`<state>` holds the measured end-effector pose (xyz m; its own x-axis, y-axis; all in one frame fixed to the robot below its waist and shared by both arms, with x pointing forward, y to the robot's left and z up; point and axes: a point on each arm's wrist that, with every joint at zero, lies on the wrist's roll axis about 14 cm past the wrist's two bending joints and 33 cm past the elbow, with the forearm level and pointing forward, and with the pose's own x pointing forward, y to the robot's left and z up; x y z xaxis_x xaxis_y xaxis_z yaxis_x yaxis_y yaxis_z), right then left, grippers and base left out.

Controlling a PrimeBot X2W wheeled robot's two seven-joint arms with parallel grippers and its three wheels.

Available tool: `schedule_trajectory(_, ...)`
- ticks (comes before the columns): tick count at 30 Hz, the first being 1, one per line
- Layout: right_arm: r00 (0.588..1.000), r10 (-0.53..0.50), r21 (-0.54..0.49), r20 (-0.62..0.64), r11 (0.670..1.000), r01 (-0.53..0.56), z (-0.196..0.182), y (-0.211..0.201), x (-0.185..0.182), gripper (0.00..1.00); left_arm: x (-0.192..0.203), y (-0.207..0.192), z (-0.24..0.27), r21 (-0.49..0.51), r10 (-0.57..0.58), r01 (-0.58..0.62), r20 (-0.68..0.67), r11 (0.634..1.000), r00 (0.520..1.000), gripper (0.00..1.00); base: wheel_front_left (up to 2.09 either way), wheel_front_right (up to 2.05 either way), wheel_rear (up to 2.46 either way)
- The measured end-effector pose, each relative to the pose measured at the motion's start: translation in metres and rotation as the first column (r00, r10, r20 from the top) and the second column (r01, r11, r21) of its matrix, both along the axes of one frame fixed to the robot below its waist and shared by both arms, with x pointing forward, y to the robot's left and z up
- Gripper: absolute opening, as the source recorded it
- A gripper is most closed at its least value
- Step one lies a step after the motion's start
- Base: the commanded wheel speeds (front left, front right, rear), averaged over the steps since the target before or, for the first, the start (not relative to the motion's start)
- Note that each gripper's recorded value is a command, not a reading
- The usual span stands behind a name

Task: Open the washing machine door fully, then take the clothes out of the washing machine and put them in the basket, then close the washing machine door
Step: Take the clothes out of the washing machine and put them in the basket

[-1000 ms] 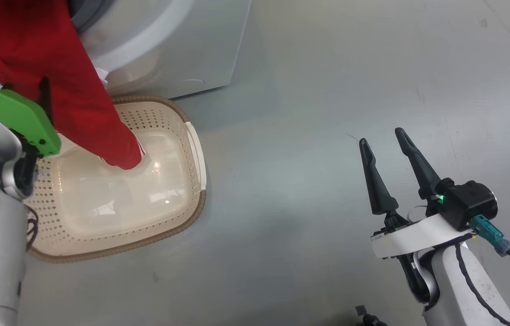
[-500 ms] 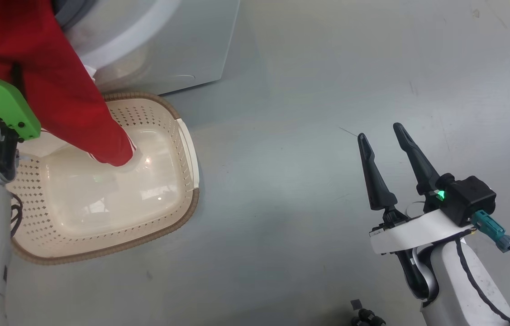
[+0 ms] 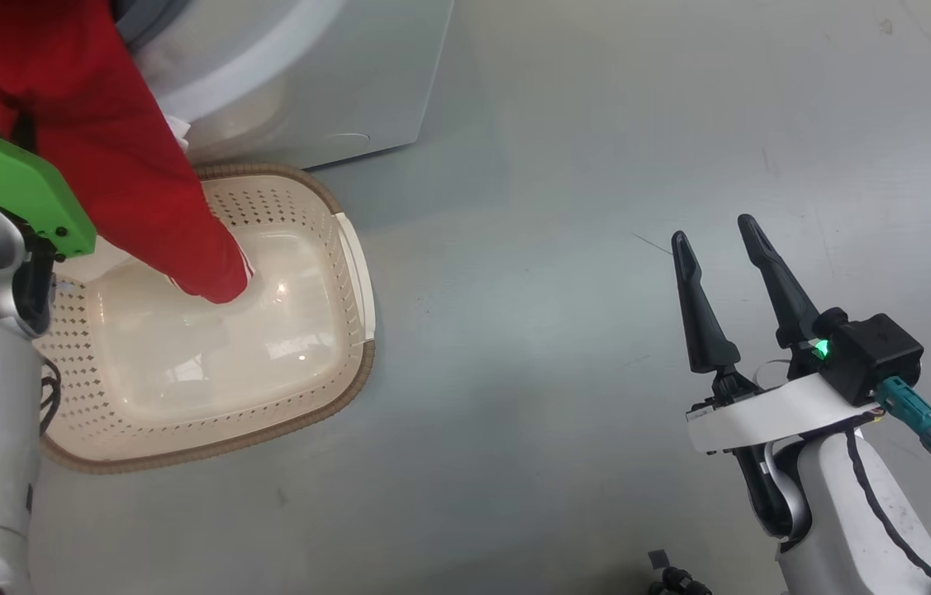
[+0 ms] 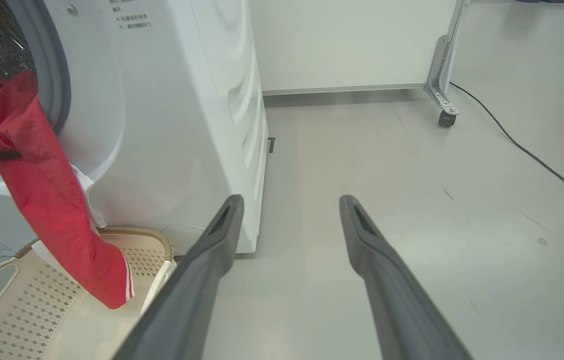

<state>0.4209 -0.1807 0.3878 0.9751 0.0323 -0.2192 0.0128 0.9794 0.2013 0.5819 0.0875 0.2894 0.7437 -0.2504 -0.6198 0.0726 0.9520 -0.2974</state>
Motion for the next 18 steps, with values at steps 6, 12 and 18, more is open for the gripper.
schedule_trajectory(6, 1.000, 0.012, 0.007, 0.008, 1.000, -0.012, 0.000, 0.005, 0.004, 1.00, 0.002, 0.008, 0.014, -0.017, 0.043, -0.041, 0.086, 0.999, 0.995, 0.00, 0.00, 0.00, 0.00)
schedule_trajectory(12, 0.999, 0.028, 0.008, 0.022, 1.000, -0.028, 0.003, 0.010, 0.008, 1.00, -0.011, 0.010, 0.023, -0.056, 0.078, -0.070, 0.157, 0.996, 0.985, 0.00, 0.00, 0.00, 0.00)
schedule_trajectory(18, 0.998, 0.053, 0.007, 0.041, 0.999, -0.053, 0.009, 0.018, 0.011, 1.00, -0.026, 0.010, 0.039, -0.096, 0.111, -0.090, 0.241, 0.991, 0.964, 0.00, 0.00, 0.00, 0.00)
